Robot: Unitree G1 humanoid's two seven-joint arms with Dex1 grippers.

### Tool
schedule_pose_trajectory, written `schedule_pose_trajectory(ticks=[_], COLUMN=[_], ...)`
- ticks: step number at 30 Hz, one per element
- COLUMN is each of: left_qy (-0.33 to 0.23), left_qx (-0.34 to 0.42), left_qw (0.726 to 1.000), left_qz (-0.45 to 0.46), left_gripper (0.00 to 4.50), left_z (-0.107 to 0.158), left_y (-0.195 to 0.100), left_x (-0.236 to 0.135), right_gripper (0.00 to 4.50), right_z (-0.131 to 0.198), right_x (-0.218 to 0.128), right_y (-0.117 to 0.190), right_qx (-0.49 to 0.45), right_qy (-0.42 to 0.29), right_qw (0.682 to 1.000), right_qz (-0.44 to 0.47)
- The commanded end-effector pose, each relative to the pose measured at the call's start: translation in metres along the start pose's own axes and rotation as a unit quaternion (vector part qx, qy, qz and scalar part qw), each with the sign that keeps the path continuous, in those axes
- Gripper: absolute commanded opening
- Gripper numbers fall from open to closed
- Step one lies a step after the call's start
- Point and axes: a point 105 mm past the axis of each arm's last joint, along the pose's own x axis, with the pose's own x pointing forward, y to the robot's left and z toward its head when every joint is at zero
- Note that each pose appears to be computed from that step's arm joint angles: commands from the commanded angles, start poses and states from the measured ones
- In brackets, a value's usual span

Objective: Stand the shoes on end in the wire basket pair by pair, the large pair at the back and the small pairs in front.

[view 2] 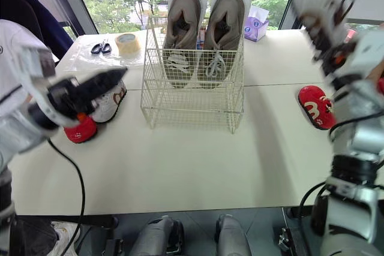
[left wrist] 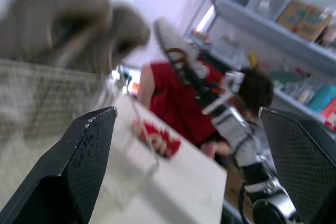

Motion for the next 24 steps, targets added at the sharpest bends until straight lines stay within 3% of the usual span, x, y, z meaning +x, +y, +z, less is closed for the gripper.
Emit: schedule_pose_trajectory(ticks=[1, 5, 11, 24], left_qy=[-0.071, -0.123, -0.095, -0.037], left_qx=[-0.011, -0.029, -0.029, -0.010], left_qw=[0.997, 0.990, 0.989, 0.987], left_qz=[-0.034, -0.058, -0.111, -0.155], left_gripper=[4.50, 4.50, 4.50, 4.50], left_z=[0.045, 0.083, 0.091, 0.075], left_y=[0.000, 0.002, -0.011, -0.008], left_x=[0.015, 0.025, 0.040, 0.070], right_gripper=[0.77, 0.77, 0.77, 0.77], right_z=[0.084, 0.108, 0.117, 0.104], right_x=[0.016, 0.018, 0.008, -0.001], right_y=[0.033, 0.087, 0.145, 0.180], right_qx=[-0.041, -0.066, -0.120, -0.149], right_qy=[-0.107, -0.136, -0.159, -0.196], right_qw=[0.988, 0.960, 0.908, 0.873], right_qz=[0.108, 0.237, 0.369, 0.421])
